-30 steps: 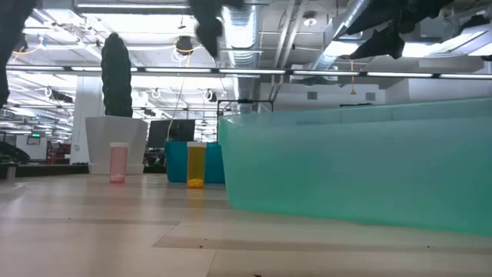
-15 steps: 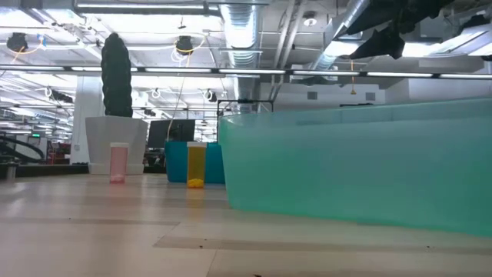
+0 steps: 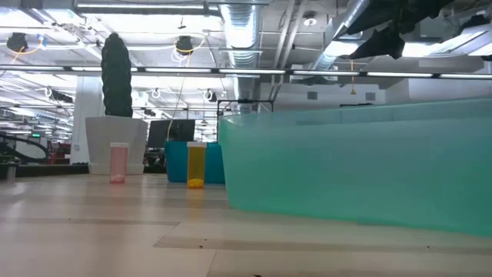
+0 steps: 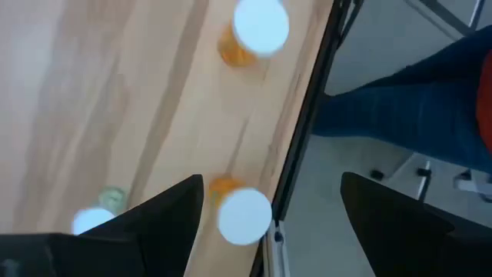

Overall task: Pick and place medicine bottles into bin by pill shape (circle, oval)
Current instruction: Put the large orange pill bottle into the blue bin

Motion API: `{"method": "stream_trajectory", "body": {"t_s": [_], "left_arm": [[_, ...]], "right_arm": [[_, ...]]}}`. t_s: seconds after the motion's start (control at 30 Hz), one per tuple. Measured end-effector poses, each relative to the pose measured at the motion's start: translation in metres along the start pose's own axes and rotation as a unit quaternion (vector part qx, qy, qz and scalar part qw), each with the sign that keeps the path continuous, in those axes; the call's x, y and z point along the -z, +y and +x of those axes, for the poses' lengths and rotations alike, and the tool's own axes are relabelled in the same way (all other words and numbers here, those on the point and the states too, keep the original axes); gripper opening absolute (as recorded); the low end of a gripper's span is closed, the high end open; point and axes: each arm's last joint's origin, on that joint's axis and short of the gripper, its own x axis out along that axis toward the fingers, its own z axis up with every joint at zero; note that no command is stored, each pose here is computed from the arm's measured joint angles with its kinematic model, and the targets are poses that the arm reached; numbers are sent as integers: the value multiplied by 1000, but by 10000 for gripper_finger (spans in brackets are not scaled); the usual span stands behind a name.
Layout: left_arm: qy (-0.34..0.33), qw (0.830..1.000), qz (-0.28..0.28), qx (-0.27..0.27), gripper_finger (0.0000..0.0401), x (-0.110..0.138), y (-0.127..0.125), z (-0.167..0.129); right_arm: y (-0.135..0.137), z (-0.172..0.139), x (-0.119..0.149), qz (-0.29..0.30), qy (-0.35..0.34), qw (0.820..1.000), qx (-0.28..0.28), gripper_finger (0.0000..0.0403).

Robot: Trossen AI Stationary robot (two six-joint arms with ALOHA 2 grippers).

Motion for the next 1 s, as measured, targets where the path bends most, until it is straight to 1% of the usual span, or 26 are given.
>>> {"method": "stream_trajectory", "body": {"t_s": [0.1, 0.17, 0.23, 0.33, 0.43, 0.57, 0.67, 0.87, 1.0], "left_arm": [[6, 1000, -4, -6, 300, 12, 4, 6], [8, 1000, 5, -7, 300, 18, 4, 7], [7, 1000, 30, -8, 300, 21, 1, 10], [10, 998, 68, -3, 300, 25, -6, 23], [22, 996, 88, -7, 300, 29, -11, 40], [31, 995, 80, -40, 300, 32, -11, 59], [34, 995, 79, -57, 300, 34, -10, 68], [34, 995, 79, -57, 300, 35, -10, 70], [41, 994, 85, -57, 300, 40, -10, 69]], "right_arm": [[0, 0, 0, 0, 0, 1000, 0, 333], [0, 0, 0, 0, 0, 1000, 0, 333], [0, 0, 0, 2, 0, 1000, 0, 333], [0, 0, 0, 4, 0, 1000, 0, 333], [0, 0, 0, 4, 1, 1000, 0, 333], [0, 0, 0, 4, 2, 1000, 0, 333], [0, 0, 0, 3, 1, 1000, 1, 333], [0, 0, 0, 3, 1, 1000, 0, 333], [0, 0, 0, 3, 1, 1000, 0, 333]]}}
